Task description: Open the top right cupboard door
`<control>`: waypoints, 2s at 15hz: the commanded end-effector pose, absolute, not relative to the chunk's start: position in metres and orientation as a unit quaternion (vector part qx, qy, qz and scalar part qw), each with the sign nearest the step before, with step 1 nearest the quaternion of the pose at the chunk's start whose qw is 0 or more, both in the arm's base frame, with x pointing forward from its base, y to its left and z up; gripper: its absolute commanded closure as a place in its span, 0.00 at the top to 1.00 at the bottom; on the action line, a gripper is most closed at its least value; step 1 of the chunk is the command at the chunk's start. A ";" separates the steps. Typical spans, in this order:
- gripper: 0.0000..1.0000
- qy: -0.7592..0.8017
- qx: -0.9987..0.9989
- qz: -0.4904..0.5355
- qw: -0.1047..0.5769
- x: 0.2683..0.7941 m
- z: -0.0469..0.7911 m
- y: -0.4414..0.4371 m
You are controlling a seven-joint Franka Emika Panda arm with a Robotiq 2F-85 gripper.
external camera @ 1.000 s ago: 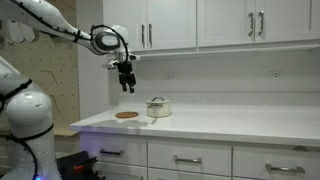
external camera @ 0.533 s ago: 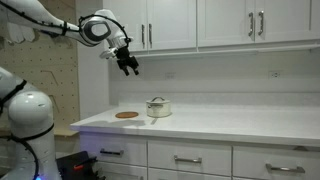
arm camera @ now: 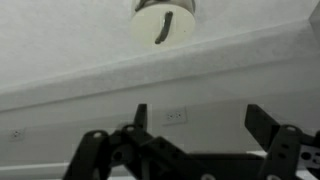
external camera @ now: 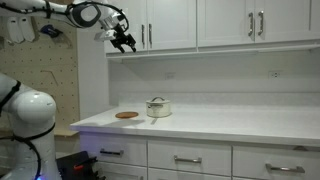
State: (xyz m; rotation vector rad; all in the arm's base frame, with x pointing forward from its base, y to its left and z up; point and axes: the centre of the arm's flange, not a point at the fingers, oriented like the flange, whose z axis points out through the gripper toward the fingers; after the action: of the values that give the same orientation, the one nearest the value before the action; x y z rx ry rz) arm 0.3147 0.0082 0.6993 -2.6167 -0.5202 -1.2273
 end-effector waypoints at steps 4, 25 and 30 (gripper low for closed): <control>1.00 -0.235 -0.819 -0.504 0.143 0.318 0.751 0.060; 1.00 -0.206 -0.701 -0.672 0.120 0.438 0.818 0.117; 1.00 -0.199 -0.697 -0.681 0.104 0.471 0.829 0.123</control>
State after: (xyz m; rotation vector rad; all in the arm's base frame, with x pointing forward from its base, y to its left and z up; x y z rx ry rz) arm 0.4409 0.1117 0.8141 -2.0828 -0.5930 -1.9512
